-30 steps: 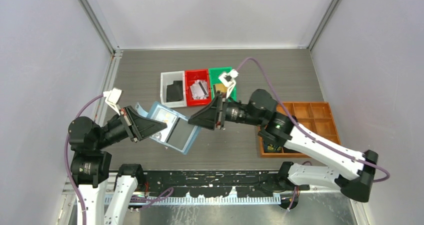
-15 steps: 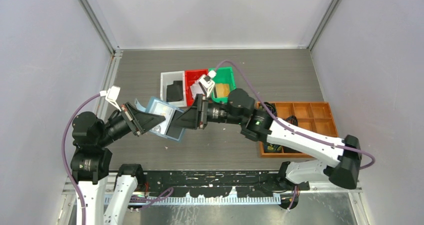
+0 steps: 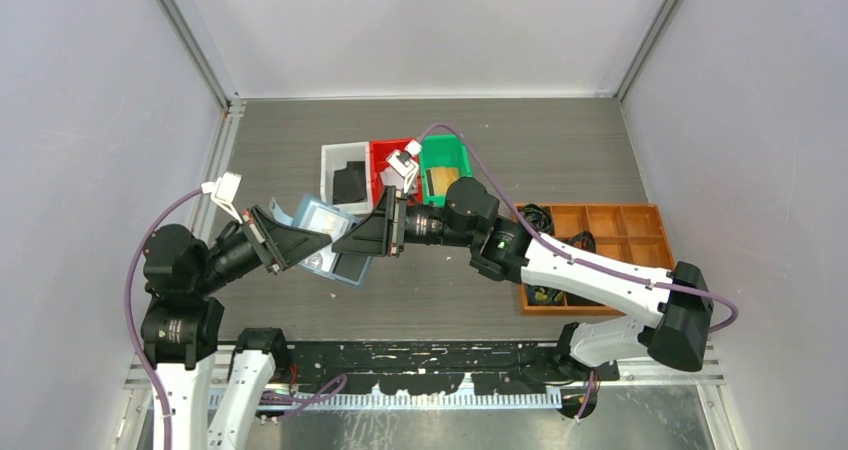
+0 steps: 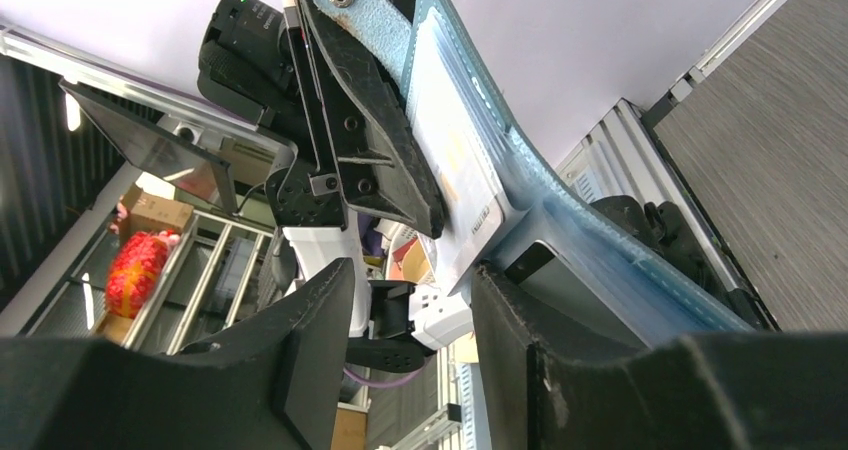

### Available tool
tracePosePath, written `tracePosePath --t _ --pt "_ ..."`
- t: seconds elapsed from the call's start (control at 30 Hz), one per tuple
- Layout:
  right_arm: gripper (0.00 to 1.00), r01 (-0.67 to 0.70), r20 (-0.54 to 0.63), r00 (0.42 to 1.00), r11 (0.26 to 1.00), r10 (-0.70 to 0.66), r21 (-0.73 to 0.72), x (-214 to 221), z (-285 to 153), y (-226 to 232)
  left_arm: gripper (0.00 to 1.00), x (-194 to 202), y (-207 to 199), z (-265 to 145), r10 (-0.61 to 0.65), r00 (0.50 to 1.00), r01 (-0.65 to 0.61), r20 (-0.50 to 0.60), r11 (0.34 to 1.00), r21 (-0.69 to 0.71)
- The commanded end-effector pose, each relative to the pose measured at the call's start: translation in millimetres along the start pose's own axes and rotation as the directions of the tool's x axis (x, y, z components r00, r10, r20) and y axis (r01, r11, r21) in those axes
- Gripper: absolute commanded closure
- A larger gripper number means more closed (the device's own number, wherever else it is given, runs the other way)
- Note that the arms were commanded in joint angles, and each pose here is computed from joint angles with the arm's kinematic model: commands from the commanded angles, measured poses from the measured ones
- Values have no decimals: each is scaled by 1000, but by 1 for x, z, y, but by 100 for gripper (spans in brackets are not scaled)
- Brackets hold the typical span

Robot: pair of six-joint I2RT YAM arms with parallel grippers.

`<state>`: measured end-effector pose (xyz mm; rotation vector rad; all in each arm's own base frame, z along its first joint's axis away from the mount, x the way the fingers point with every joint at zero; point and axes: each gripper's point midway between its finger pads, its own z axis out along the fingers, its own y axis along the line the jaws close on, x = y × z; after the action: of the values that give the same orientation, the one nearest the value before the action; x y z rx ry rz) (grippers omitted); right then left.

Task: Take the credit cards out of the card holder
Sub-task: Remove the credit card from the card holder.

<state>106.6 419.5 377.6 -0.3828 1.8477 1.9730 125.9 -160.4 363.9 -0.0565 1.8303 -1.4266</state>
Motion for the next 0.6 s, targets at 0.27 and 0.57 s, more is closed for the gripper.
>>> tracePosePath --t 0.27,0.57 --pt "57 -3 36 999 1000 4 -23 -7 8 1 100 -4 -45 -9 24 1000 -24 5 990 137" --pt "78 -72 111 990 993 83 -95 -22 19 6 94 3 -55 -12 1 999 9 -51 982 191"
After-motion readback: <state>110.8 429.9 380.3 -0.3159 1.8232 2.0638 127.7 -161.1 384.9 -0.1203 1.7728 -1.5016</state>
